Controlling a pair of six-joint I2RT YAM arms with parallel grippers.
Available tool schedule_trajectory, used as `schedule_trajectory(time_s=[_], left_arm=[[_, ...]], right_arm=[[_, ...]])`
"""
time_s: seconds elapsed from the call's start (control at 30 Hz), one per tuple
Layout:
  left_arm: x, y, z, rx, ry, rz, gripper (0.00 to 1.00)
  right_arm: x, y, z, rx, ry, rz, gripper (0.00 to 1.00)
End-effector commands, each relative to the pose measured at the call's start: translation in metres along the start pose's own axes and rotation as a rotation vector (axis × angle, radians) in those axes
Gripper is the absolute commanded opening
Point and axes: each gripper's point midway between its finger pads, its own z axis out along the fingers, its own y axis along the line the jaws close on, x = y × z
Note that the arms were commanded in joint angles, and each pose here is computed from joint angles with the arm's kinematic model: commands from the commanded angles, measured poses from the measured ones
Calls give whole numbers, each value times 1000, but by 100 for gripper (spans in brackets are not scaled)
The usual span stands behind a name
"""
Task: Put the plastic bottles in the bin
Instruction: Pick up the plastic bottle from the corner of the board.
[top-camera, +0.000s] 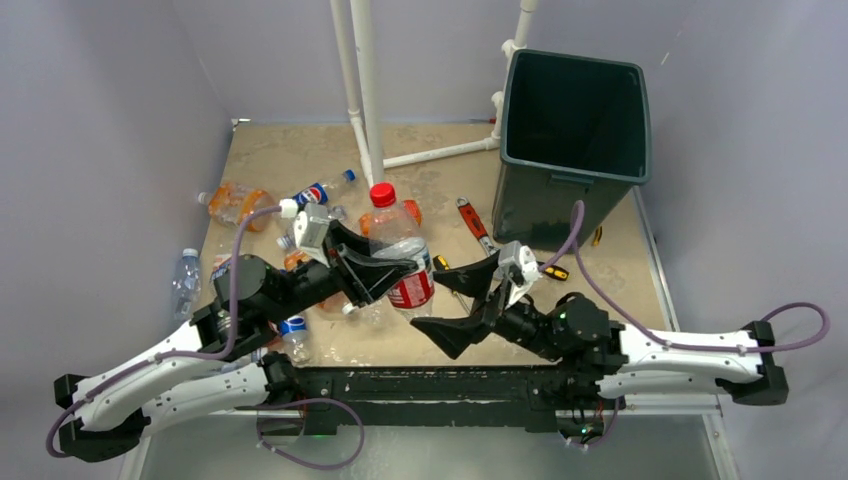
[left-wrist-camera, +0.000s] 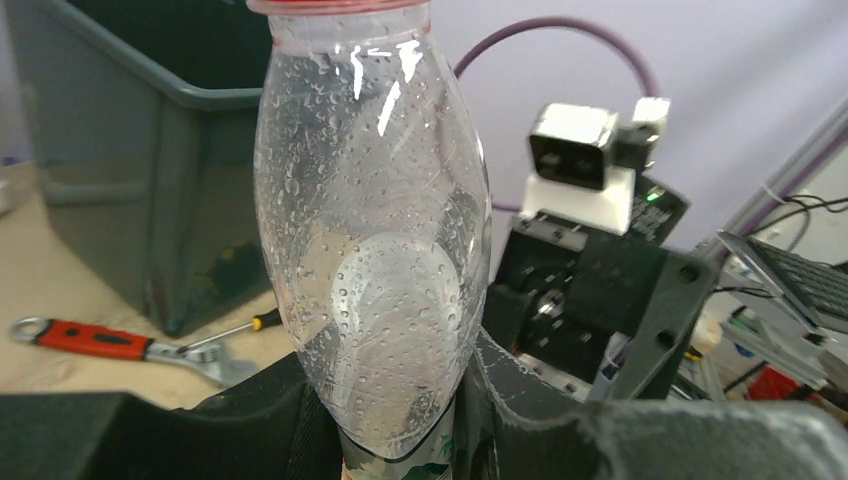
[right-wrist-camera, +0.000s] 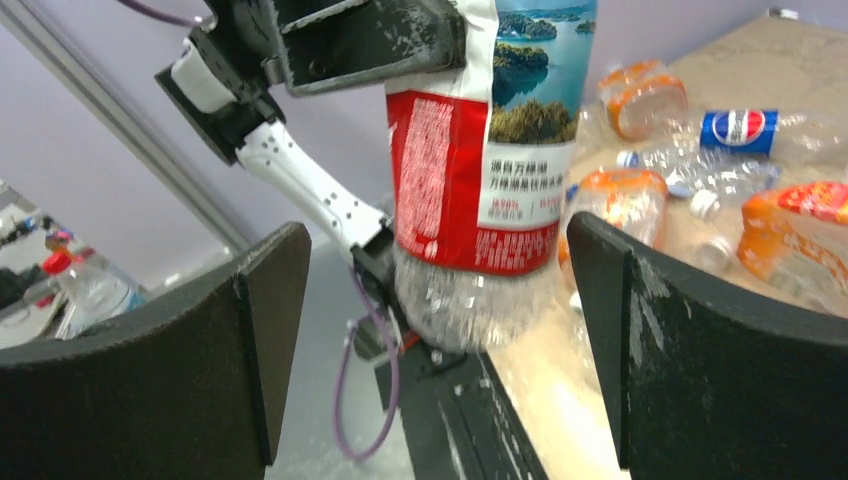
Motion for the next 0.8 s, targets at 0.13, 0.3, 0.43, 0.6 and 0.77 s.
schedule_trajectory(time_s=[0.13, 0.3, 0.43, 0.6, 0.77], left_arm=[[1, 25, -28, -142, 52, 118, 22], [49, 23, -22, -64, 218, 113, 26], [69, 17, -16, -10, 287, 82, 26], [58, 8, -16, 30, 248, 99, 26], [62, 7, -13, 51, 260, 105, 26]], right_arm=[[-69, -10, -38, 120, 82, -37, 99], [-146, -6, -42, 165, -74, -16, 95], [-149, 12, -9, 159, 27, -38, 93], [-116, 14, 24, 184, 129, -64, 91], [-111, 9, 37, 231, 128, -50, 86]])
